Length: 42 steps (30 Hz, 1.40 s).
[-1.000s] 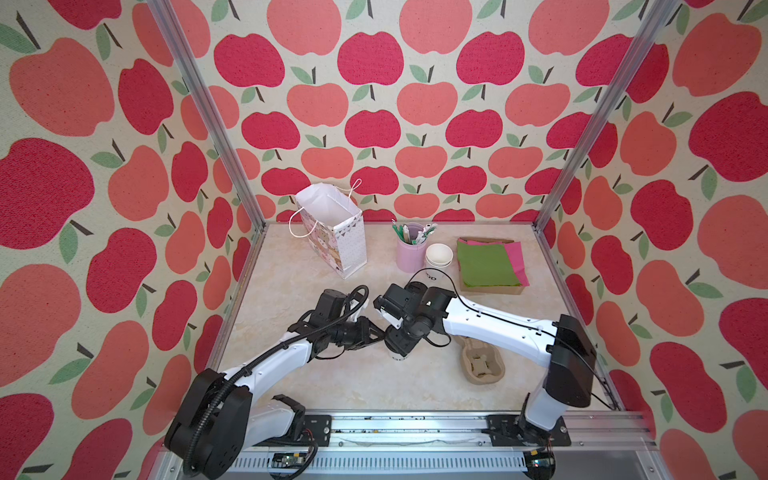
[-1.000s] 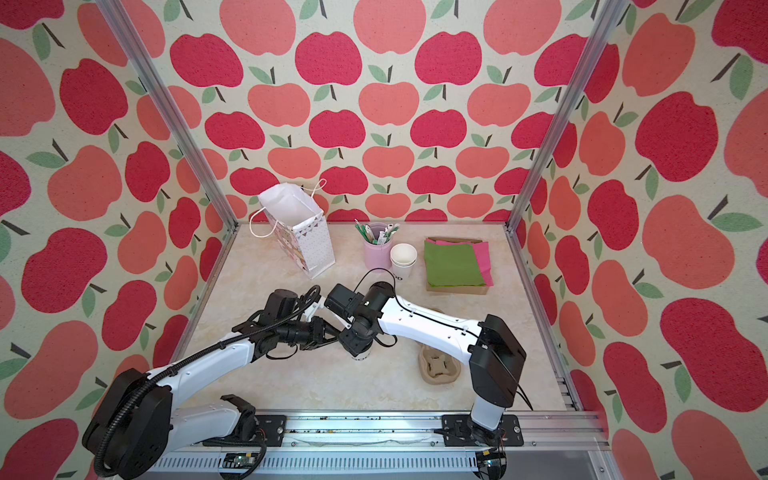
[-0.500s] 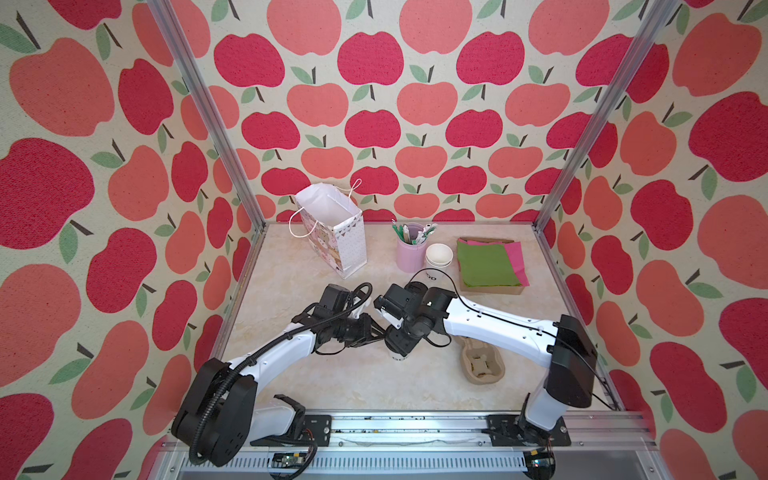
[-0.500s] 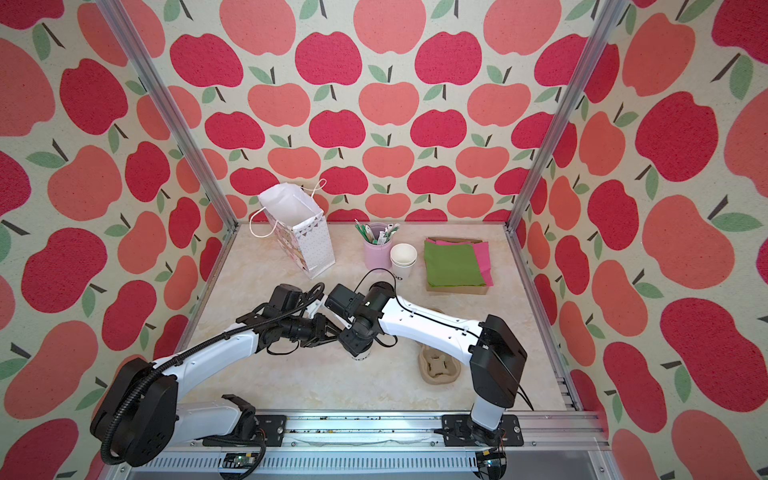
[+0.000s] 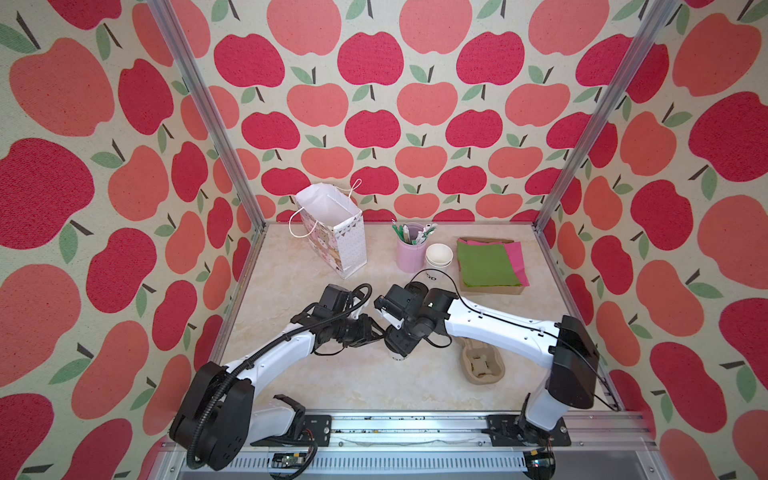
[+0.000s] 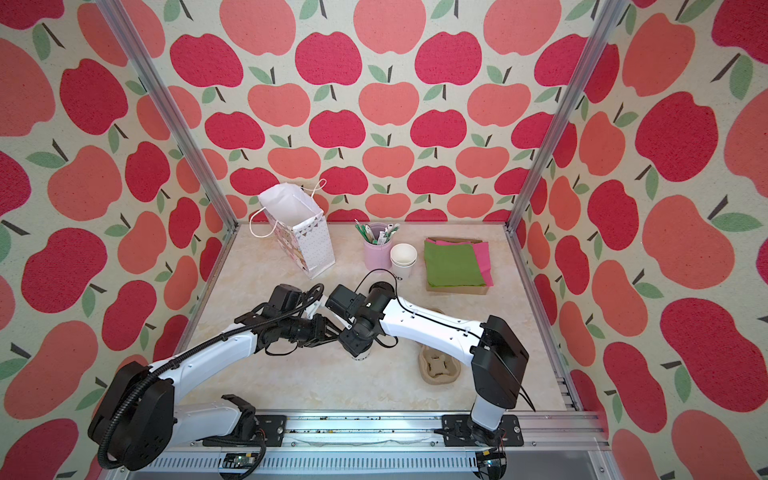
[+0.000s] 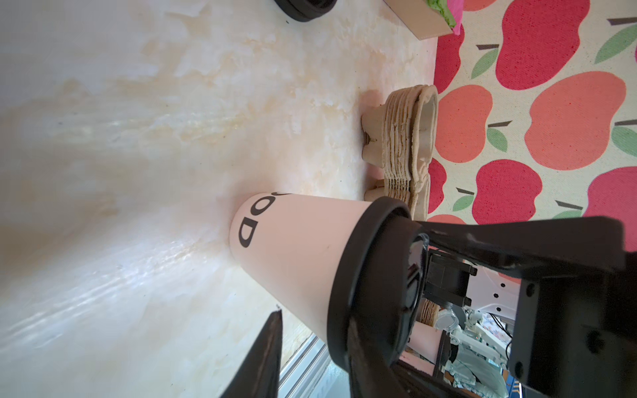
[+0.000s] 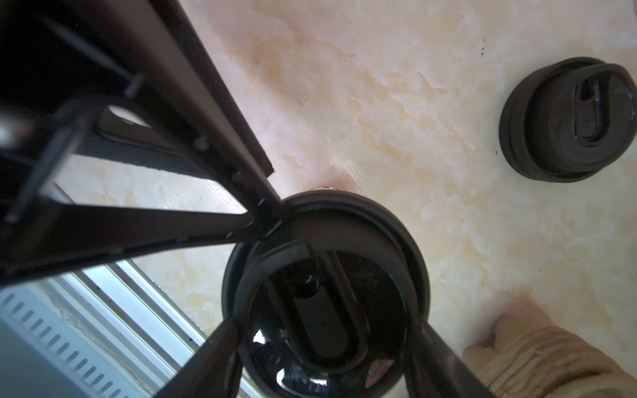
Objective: Pack the takeout coffee
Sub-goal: 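Grip the lidded cup body with the left gripper while the right holds the lid, then open the left gripper and withdraw it while the right holds the lid, then lift the lidded cup by its lid with the right gripper toward the pink holder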
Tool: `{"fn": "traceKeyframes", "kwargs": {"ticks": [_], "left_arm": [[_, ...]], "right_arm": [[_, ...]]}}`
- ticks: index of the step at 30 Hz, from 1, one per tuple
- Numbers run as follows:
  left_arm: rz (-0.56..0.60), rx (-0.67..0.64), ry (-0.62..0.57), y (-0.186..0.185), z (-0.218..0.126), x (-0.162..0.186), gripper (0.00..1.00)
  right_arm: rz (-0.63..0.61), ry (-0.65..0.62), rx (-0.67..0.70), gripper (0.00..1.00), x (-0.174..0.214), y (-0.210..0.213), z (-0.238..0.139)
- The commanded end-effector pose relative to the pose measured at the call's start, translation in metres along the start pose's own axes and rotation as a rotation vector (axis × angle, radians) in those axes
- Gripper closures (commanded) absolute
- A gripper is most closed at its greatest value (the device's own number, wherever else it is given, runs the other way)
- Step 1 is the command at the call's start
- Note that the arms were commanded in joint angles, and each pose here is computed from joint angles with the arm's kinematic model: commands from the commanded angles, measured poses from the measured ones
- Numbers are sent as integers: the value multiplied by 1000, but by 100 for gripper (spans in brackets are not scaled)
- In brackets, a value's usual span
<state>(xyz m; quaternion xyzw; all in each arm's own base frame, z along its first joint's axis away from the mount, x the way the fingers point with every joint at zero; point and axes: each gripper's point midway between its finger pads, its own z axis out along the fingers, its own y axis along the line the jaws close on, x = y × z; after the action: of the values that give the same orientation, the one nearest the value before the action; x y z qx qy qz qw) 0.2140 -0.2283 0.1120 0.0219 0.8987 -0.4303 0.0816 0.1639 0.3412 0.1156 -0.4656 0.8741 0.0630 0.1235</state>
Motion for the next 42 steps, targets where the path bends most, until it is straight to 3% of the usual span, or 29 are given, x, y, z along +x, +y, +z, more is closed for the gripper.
{"fn": "traceKeyframes", "kwargs": {"ticks": [1, 10, 16, 42], "left_arm": [[5, -151, -98, 20, -25, -15, 61], [113, -293, -341, 27, -99, -37, 39], [144, -302, -346, 27, -106, -36, 33], [192, -215, -427, 8, -110, -46, 28]], "right_arm": [[-36, 452, -29, 45, 109, 13, 60], [-40, 410, -18, 45, 98, 11, 56], [-31, 340, 8, 47, 81, 5, 46], [25, 45, 78, 47, -16, -64, -13]]}}
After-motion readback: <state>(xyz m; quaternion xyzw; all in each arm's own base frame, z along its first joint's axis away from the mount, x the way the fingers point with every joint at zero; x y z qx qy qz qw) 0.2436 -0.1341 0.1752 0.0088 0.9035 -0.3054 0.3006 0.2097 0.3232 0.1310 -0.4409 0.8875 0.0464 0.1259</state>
